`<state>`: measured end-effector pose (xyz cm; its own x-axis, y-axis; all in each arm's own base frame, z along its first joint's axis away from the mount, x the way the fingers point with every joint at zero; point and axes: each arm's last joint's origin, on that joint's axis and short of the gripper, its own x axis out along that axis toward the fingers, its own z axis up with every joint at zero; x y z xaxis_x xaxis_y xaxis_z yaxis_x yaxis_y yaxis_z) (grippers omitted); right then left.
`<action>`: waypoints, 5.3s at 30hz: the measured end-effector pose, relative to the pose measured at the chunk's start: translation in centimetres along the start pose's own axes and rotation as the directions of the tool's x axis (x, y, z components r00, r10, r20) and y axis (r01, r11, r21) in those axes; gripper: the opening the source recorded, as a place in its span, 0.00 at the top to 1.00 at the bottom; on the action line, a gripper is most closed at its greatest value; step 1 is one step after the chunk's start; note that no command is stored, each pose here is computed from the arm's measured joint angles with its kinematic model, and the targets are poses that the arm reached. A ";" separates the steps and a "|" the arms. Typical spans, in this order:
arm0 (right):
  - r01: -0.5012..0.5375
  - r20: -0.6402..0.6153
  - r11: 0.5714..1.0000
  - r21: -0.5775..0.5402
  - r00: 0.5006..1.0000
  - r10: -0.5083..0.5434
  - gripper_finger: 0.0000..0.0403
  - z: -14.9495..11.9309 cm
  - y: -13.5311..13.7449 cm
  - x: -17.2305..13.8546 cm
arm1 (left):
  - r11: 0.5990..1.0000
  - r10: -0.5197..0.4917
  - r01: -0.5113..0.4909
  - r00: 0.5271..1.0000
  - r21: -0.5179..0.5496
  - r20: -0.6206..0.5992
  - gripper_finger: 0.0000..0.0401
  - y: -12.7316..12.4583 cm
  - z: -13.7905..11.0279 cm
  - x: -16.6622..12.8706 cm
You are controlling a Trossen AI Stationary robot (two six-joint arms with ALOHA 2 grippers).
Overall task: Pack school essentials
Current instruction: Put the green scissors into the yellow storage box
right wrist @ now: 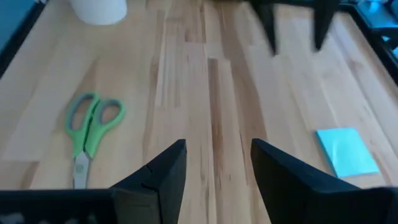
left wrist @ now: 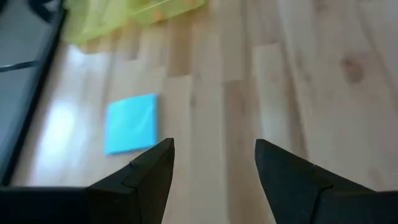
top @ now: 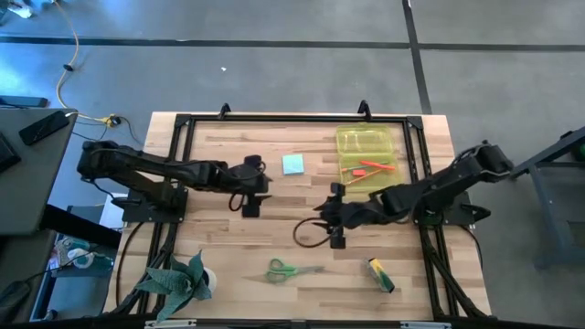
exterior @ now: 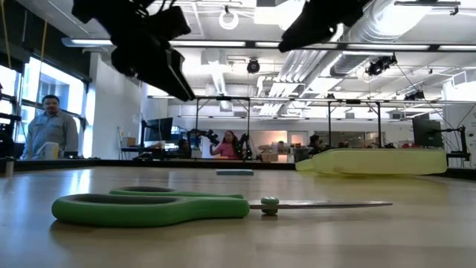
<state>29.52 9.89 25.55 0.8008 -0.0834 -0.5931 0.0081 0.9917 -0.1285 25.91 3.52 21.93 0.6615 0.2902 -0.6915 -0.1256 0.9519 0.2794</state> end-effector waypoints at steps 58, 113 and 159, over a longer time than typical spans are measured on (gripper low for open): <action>-0.351 -0.275 0.935 -0.053 0.905 0.324 0.57 2.8 10.9 15.5 | 0.951 0.240 -0.250 0.968 -0.183 -0.075 0.47 5.7 -2.4 -6.2; -0.155 -0.564 0.988 -0.003 0.816 0.126 0.82 -0.5 7.2 18.6 | 0.950 0.244 -0.254 0.967 -0.182 -0.076 0.47 5.7 -2.4 -6.2; 0.105 -0.603 0.945 -0.309 0.747 -0.280 0.85 2.0 2.8 13.0 | 0.953 0.233 -0.249 0.966 -0.171 -0.107 0.47 5.6 -2.7 -6.2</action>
<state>41.10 11.82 19.07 0.2353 -0.3989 -0.8863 -0.0931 0.8985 -0.4290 19.09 7.33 25.96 0.5307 0.5131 -0.6746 -0.4112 0.8519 0.3244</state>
